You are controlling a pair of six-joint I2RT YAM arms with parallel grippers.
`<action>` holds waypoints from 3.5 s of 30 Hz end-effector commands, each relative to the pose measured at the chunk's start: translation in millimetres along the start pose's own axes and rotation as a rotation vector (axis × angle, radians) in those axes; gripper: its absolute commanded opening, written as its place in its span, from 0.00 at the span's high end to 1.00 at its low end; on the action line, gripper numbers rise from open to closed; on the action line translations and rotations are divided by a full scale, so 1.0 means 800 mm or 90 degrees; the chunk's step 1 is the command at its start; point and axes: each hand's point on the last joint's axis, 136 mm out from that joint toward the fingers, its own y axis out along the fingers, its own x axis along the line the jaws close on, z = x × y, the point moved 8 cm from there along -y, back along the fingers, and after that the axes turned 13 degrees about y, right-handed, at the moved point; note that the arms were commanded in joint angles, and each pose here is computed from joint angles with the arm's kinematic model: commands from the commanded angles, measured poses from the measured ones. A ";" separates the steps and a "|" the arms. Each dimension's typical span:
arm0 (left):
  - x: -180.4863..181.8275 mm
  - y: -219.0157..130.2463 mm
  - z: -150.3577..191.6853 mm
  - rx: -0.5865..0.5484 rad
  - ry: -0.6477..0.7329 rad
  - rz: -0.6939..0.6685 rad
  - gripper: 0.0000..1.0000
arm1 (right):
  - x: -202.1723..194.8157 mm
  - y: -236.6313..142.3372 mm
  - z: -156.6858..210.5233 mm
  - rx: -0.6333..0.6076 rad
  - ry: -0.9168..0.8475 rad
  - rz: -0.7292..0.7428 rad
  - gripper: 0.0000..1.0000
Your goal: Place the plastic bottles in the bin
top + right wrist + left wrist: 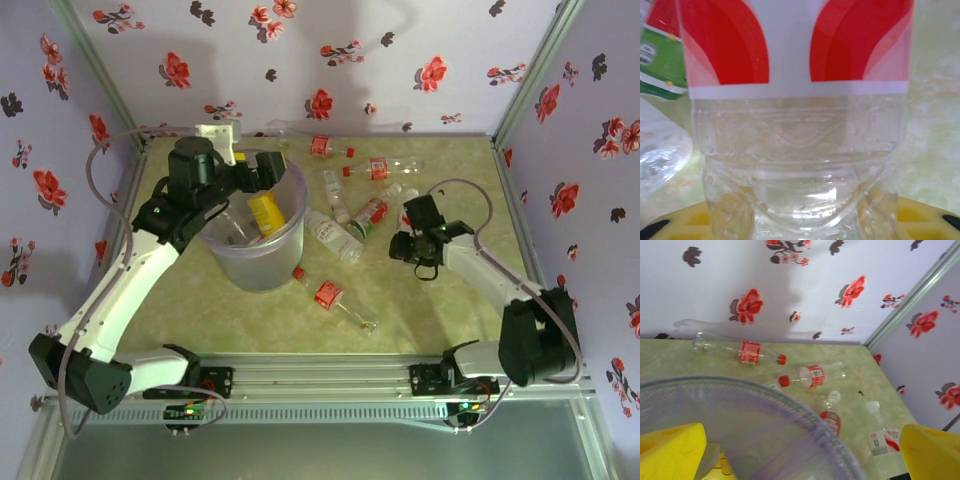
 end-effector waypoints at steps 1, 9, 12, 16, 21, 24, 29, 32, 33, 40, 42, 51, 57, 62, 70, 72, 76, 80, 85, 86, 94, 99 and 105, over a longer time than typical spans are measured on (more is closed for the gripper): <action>-0.016 0.005 -0.015 -0.018 -0.014 0.054 0.00 | 0.008 -0.031 -0.011 -0.029 -0.031 -0.032 0.56; -0.062 0.043 -0.018 -0.005 -0.056 0.157 0.00 | 0.044 -0.065 -0.013 -0.079 -0.109 -0.241 0.64; -0.082 0.060 -0.014 0.011 -0.060 0.200 0.00 | 0.063 -0.080 -0.010 -0.096 -0.137 -0.363 0.65; -0.103 0.082 -0.004 0.037 -0.075 0.247 0.00 | 0.080 -0.095 -0.003 -0.106 -0.176 -0.466 0.66; -0.114 0.107 0.012 0.072 -0.094 0.240 0.00 | 0.091 -0.099 0.006 -0.100 -0.209 -0.502 0.66; -0.122 0.120 0.019 0.082 -0.099 0.231 0.00 | 0.097 -0.101 0.013 -0.105 -0.235 -0.516 0.66; -0.130 0.134 0.024 0.089 -0.098 0.224 0.01 | 0.102 -0.110 0.020 -0.125 -0.262 -0.538 0.66; -0.133 0.138 0.025 0.094 -0.093 0.224 0.01 | 0.104 -0.118 0.022 -0.138 -0.270 -0.555 0.66; -0.134 0.138 0.025 0.096 -0.091 0.226 0.02 | 0.105 -0.121 0.023 -0.143 -0.272 -0.561 0.66; -0.150 0.141 0.028 0.112 -0.070 0.239 0.08 | 0.111 -0.131 0.021 -0.154 -0.280 -0.576 0.67; -0.155 0.140 0.028 0.113 -0.063 0.244 0.09 | 0.113 -0.132 0.020 -0.155 -0.284 -0.575 0.67; -0.163 0.141 0.031 0.123 -0.053 0.247 0.17 | 0.112 -0.142 0.016 -0.183 -0.289 -0.567 0.67; -0.167 0.143 0.032 0.129 -0.044 0.250 0.20 | 0.111 -0.146 0.013 -0.204 -0.287 -0.562 0.66; -0.169 0.145 0.033 0.134 -0.041 0.252 0.15 | 0.112 -0.149 0.012 -0.214 -0.287 -0.568 0.66; -0.171 0.147 0.029 0.126 -0.044 0.256 0.46 | 0.110 -0.146 0.013 -0.213 -0.288 -0.563 0.59; -0.172 0.148 0.028 0.124 -0.046 0.258 0.47 | 0.109 -0.145 0.014 -0.212 -0.288 -0.560 0.55; -0.174 0.146 0.022 0.116 -0.041 0.261 0.46 | 0.106 -0.145 0.013 -0.215 -0.286 -0.544 0.15; -0.173 0.144 0.010 0.103 -0.028 0.261 0.46 | 0.094 -0.156 0.011 -0.249 -0.276 -0.502 0.01; -0.162 0.133 -0.017 0.073 -0.009 0.252 0.46 | 0.064 -0.175 0.009 -0.305 -0.250 -0.437 0.01; -0.156 0.128 -0.026 0.061 -0.006 0.247 0.46 | 0.056 -0.178 0.009 -0.315 -0.239 -0.425 0.01; -0.091 0.037 -0.117 -0.027 0.034 0.159 0.47 | 0.008 -0.169 0.003 -0.325 -0.164 -0.334 0.01; -0.029 -0.044 -0.140 -0.064 0.041 0.020 0.50 | 0.009 -0.149 -0.002 -0.315 -0.153 -0.320 0.01; 0.031 -0.096 -0.089 0.030 0.148 -0.256 0.51 | 0.017 -0.135 -0.011 -0.307 -0.162 -0.307 0.01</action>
